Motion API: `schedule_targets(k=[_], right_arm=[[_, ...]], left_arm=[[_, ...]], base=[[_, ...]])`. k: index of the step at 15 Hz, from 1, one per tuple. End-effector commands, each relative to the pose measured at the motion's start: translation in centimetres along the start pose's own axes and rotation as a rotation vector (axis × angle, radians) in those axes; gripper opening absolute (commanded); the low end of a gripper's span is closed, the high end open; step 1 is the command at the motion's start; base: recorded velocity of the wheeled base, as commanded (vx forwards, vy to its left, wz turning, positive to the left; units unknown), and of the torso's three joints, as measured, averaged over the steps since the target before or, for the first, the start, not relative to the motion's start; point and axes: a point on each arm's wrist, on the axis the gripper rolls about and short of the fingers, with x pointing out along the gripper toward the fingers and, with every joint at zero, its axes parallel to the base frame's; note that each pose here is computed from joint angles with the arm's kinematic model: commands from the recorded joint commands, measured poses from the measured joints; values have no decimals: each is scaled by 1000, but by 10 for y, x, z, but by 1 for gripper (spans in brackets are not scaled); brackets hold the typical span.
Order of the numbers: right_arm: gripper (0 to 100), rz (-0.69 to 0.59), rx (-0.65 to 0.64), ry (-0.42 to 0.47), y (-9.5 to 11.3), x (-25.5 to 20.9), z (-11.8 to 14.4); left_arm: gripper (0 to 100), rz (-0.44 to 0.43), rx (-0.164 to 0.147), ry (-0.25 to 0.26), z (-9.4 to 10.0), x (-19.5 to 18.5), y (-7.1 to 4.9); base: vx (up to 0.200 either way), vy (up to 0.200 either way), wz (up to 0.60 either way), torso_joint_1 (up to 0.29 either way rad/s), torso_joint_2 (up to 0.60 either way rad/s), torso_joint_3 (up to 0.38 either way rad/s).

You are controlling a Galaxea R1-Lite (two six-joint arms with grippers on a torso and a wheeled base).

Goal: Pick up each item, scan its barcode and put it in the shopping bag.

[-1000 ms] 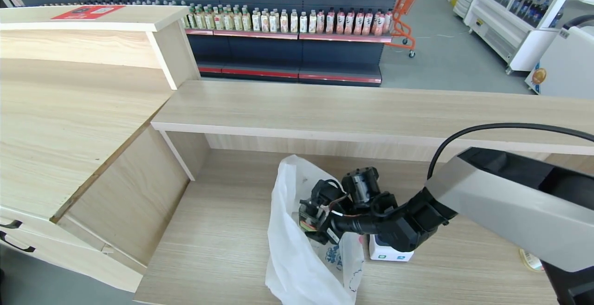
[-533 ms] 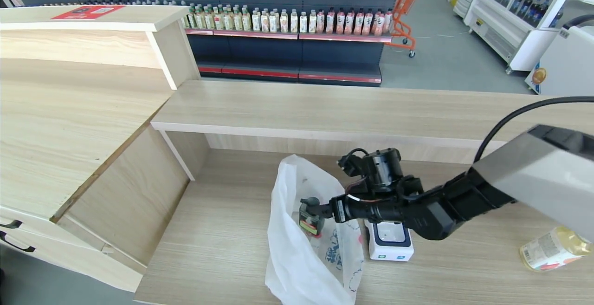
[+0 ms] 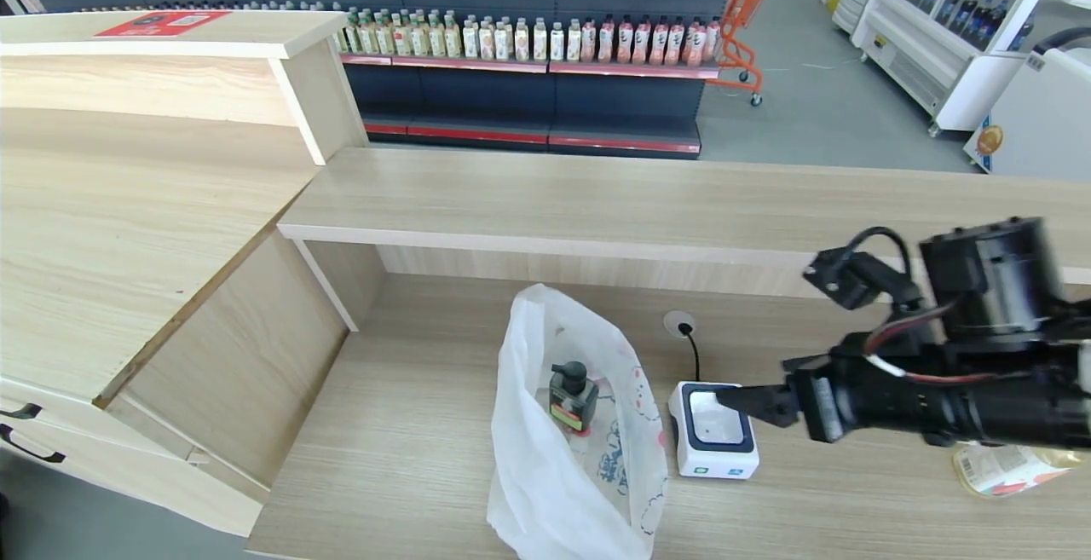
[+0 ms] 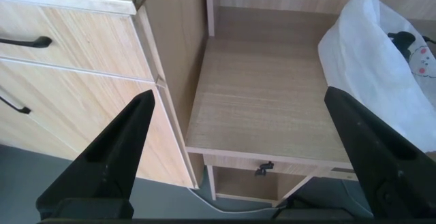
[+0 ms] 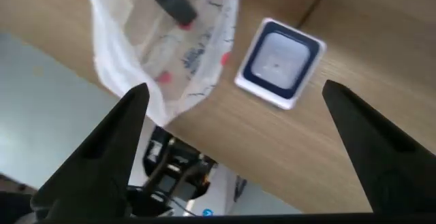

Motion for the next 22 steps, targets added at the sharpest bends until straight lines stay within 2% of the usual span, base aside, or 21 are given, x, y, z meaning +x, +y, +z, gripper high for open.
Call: schedule_targets(k=[1, 5, 9, 13, 17, 22], right_arm=[[100, -364, -55, -22, -34, -70, -29], [100, -484, 38, 4, -54, -82, -46], [100, -509, 116, 31, -58, -81, -57], [100, -531, 203, 13, -62, -83, -57], [100, -541, 214, 20, -61, -86, -63], [100, -455, 240, 54, -50, -96, -73]], left_arm=[[100, 2, 0, 0, 0, 0, 0], [100, 0, -1, 0, 0, 0, 0], [100, 0, -9, 1, 0, 0, 0], [100, 0, -7, 0, 0, 0, 0], [100, 3, -7, 0, 0, 0, 0], [100, 5, -18, 0, 0, 0, 0]], base=[[0, 0, 0, 0, 0, 0], [0, 0, 0, 0, 0, 0], [0, 0, 0, 0, 0, 0], [0, -200, 0, 1, 2, 2], [0, -200, 0, 1, 4, 4], [0, -200, 0, 3, 1, 3]])
